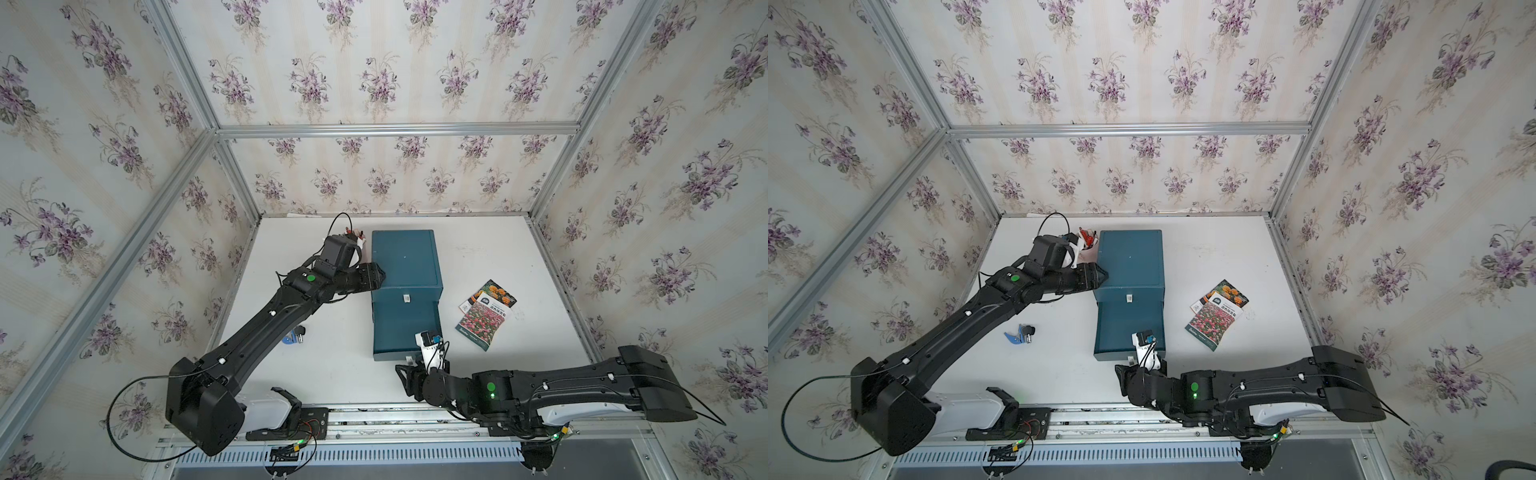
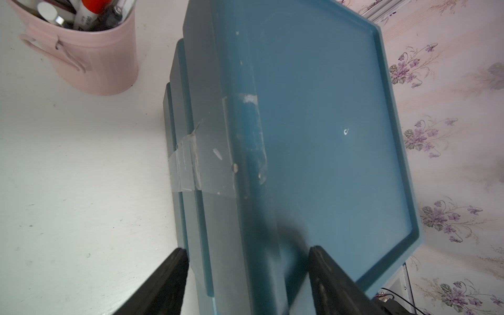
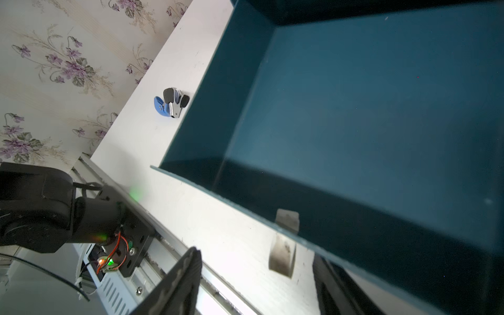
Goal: Take the seed bags out of the drawer
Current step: Close the drawer in the storage box, then open the drawer in the storage box, then pick up the seed packet from the drawer.
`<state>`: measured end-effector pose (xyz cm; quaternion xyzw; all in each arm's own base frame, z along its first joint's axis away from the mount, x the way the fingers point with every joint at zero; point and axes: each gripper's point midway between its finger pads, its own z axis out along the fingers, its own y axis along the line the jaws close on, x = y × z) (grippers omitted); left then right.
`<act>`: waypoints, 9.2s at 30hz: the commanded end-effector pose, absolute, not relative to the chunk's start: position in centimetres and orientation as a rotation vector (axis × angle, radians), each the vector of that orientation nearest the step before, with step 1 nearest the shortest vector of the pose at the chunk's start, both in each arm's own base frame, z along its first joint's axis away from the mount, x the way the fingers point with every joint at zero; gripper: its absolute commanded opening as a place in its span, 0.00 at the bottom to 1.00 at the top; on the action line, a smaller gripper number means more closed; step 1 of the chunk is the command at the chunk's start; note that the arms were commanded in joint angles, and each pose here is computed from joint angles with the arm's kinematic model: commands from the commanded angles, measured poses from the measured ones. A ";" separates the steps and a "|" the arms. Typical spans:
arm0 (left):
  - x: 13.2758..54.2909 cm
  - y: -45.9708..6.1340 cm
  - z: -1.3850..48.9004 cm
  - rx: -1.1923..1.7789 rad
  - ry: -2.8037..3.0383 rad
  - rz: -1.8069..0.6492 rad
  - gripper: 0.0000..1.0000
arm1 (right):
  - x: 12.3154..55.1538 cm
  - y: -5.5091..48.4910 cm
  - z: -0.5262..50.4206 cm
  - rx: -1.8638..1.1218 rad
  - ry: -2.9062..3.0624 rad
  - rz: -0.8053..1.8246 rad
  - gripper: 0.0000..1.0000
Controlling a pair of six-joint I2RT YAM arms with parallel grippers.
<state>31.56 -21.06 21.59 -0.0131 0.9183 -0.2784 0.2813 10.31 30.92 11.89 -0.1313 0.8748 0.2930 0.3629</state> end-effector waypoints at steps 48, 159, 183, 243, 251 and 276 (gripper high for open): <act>28.6 -19.5 18.0 -0.021 2.602 -0.671 0.67 | 24.0 29.1 13.3 -0.099 2.013 0.423 0.71; 29.5 -18.1 17.1 -0.080 2.603 -0.648 0.68 | 9.8 25.2 9.9 -0.213 2.379 0.540 0.83; 29.5 -18.1 17.7 -0.063 2.593 -0.651 0.69 | 18.3 28.2 8.7 -0.255 2.538 0.379 0.81; 29.4 -18.1 16.6 -0.053 2.604 -0.652 0.69 | 18.1 32.3 7.5 -0.010 2.632 0.679 0.00; 29.5 -18.1 16.6 -0.053 2.605 -0.649 0.69 | 18.1 31.5 12.0 0.025 2.540 0.766 0.00; 29.6 -17.9 17.2 -0.056 2.597 -0.639 0.69 | 16.9 18.7 24.9 0.105 2.264 0.565 0.00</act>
